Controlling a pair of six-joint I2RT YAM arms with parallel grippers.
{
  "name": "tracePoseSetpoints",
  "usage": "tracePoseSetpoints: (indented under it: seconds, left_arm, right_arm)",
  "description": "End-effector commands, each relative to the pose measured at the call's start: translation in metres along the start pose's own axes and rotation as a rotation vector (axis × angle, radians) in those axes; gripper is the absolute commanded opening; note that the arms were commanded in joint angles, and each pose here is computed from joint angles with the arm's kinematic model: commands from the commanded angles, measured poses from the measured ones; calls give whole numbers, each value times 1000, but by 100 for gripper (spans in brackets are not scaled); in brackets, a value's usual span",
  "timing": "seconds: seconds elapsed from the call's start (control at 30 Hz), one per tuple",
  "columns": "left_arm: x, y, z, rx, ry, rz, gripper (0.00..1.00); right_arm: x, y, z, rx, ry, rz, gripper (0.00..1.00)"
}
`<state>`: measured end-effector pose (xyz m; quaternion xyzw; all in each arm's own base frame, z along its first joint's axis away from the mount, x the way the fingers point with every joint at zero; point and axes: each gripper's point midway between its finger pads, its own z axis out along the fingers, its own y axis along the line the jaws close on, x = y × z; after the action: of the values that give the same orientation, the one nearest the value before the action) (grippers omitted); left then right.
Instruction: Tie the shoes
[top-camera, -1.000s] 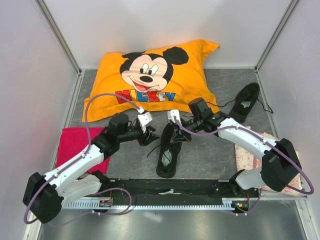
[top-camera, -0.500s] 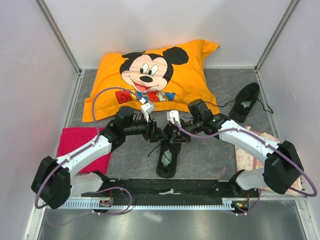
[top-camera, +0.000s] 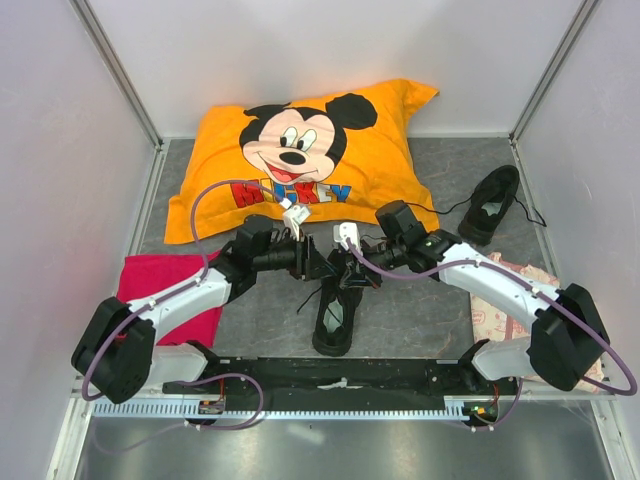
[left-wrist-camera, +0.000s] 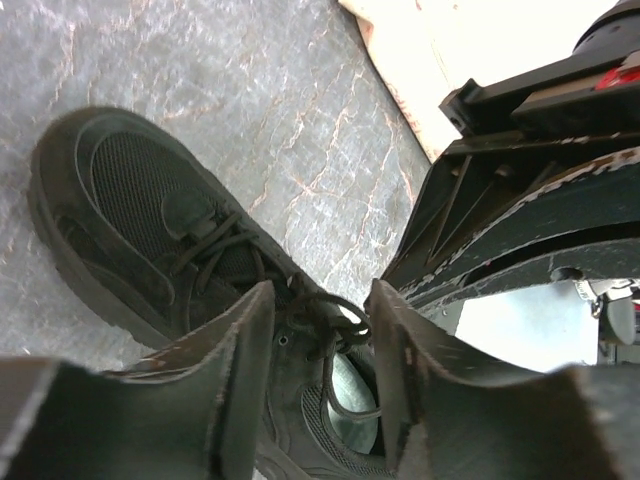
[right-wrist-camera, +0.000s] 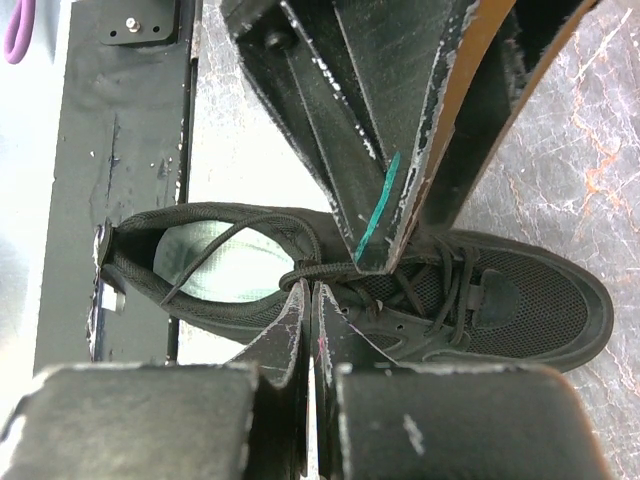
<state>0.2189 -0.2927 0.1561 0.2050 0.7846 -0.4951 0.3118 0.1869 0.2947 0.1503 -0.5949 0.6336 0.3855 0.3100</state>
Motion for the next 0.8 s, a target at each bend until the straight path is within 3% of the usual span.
tracePoseSetpoints:
  seconds: [0.0, 0.13, 0.17, 0.27, 0.77]
  left_arm:
    - [-2, -1, -1, 3, -30, -28, 46]
    - [1, 2, -2, -8, -32, -35, 30]
    - [-1, 3, -3, -14, -39, -35, 20]
    - [-4, 9, -4, -50, -64, -22, 2]
    - [-4, 18, -15, -96, -86, -3, 1]
  right_arm:
    - [-9, 2, -4, 18, -28, -36, 0]
    - [-7, 2, -5, 19, -26, -31, 0]
    - [-7, 3, -5, 21, -25, -33, 0]
    - [-5, 4, -8, 24, -11, -39, 0]
    - [18, 14, -18, 34, 69, -43, 0]
